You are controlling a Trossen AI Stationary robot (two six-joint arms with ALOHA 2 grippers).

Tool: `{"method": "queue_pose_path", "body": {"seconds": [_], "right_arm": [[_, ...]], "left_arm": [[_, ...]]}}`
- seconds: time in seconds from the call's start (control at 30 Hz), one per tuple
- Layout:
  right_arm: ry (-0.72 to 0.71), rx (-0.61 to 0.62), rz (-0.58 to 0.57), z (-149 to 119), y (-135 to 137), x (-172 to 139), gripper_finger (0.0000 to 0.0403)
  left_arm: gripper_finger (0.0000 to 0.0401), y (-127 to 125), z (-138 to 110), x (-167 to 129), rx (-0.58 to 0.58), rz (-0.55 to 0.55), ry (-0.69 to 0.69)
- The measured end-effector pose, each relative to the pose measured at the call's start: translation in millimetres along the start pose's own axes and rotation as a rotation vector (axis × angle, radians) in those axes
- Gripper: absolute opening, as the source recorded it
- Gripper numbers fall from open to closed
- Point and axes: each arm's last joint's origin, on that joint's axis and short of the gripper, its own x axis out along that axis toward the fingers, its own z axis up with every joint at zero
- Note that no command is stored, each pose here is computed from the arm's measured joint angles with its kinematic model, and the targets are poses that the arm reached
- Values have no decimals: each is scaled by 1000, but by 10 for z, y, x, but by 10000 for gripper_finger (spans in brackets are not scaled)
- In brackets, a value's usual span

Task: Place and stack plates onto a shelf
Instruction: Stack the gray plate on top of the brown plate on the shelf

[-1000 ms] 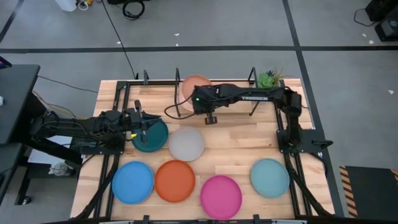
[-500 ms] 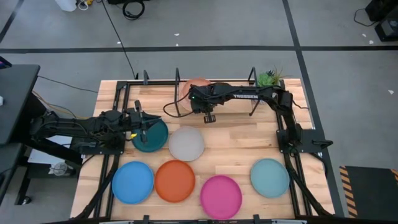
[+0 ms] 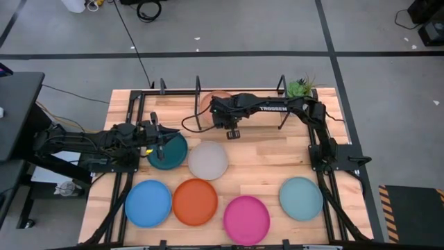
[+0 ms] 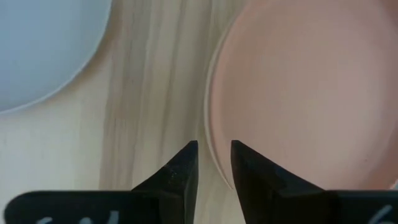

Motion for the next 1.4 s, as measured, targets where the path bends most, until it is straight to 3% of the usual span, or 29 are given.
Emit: {"method": "queue_pose_path", "body": {"seconds": [0.2, 0.33, 0.67, 0.9, 1.2, 1.4], "right_arm": [[82, 28, -48, -56, 7, -4, 102], [59, 51, 6, -18, 121, -51, 102], [-4, -185, 156, 216, 925, -181, 102], [-122, -357, 162, 260, 1450, -3, 105], [-160, -338, 253, 226, 1720, 65, 159], [-131, -381, 211, 126, 1787, 186, 203]], "left_arm": [[50, -1, -17, 0, 5, -1, 17], [50, -2, -24, 0, 6, -2, 24], [50, -2, -29, 0, 6, -3, 29], [50, -3, -29, 0, 6, -3, 29], [50, -3, -30, -1, 24, -3, 30], [50, -3, -31, 0, 24, -3, 31]]}}
